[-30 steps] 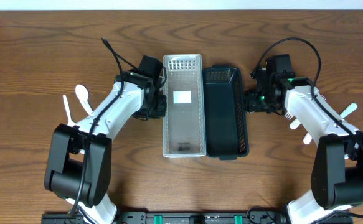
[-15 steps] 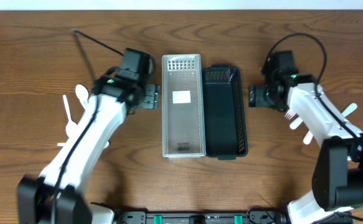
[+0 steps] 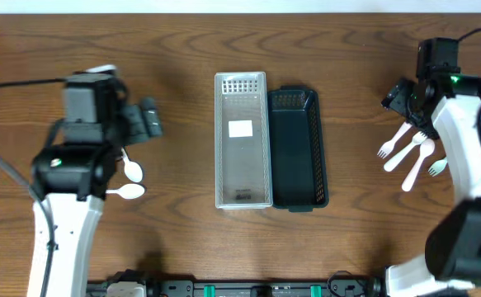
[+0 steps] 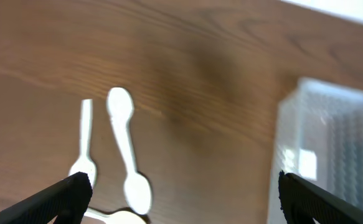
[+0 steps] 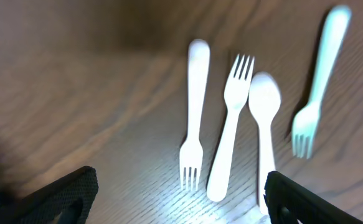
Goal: Pack container
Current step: 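Lower the right gripper onto a white fork and close on its handle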
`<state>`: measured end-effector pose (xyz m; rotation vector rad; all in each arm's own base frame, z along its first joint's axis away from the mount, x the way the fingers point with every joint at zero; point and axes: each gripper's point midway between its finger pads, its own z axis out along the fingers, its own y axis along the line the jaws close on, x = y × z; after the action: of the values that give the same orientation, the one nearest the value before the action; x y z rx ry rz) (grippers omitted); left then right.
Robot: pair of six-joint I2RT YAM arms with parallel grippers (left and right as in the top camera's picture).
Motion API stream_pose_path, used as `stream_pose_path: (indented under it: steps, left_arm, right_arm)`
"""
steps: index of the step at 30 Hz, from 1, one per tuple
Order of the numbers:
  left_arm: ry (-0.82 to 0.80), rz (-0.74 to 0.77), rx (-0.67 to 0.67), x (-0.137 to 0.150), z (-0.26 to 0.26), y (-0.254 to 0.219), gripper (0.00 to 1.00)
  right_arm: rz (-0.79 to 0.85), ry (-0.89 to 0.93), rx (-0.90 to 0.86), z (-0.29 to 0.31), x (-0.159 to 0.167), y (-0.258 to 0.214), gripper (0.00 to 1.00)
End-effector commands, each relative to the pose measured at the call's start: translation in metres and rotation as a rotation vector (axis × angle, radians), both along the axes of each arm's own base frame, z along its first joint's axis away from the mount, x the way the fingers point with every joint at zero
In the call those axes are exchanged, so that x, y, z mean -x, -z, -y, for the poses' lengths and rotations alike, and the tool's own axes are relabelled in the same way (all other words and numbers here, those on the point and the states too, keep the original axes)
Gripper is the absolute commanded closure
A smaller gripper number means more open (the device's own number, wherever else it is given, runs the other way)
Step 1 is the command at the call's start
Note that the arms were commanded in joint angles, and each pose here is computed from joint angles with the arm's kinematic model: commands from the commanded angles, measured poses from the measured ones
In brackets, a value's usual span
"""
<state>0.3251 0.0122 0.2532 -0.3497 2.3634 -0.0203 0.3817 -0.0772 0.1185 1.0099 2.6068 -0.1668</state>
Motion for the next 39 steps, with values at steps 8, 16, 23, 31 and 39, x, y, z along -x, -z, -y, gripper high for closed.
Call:
stream_pose_path:
  steps: [8, 16, 23, 31, 39]
  left_arm:
    - [-0.165, -0.032, 0.012, 0.006, -0.044, 0.004, 0.02]
    - [-0.165, -0.039, 0.012, 0.005, -0.044, 0.006, 0.02]
    - [-0.165, -0.038, 0.012, 0.004, -0.044, 0.006, 0.02]
    - [-0.165, -0.039, 0.012, 0.004, -0.044, 0.006, 0.02]
    - [-0.165, -0.038, 0.012, 0.004, -0.044, 0.006, 0.02]
  right_arm:
    - [-0.18, 0.05, -0.072, -0.002, 0.009, 0.073, 0.09]
    - [-0.218, 0.015, -0.096, 0.001, 0.005, 0.1, 0.1]
    - [-0.253, -0.029, -0.129, -0.003, 0.003, 0.125, 0.09]
    - [-0.23, -0.074, -0.155, -0.008, -0.004, 0.128, 0.1]
    - [-0.243, -0.074, -0.163, -0.01, -0.001, 0.128, 0.41]
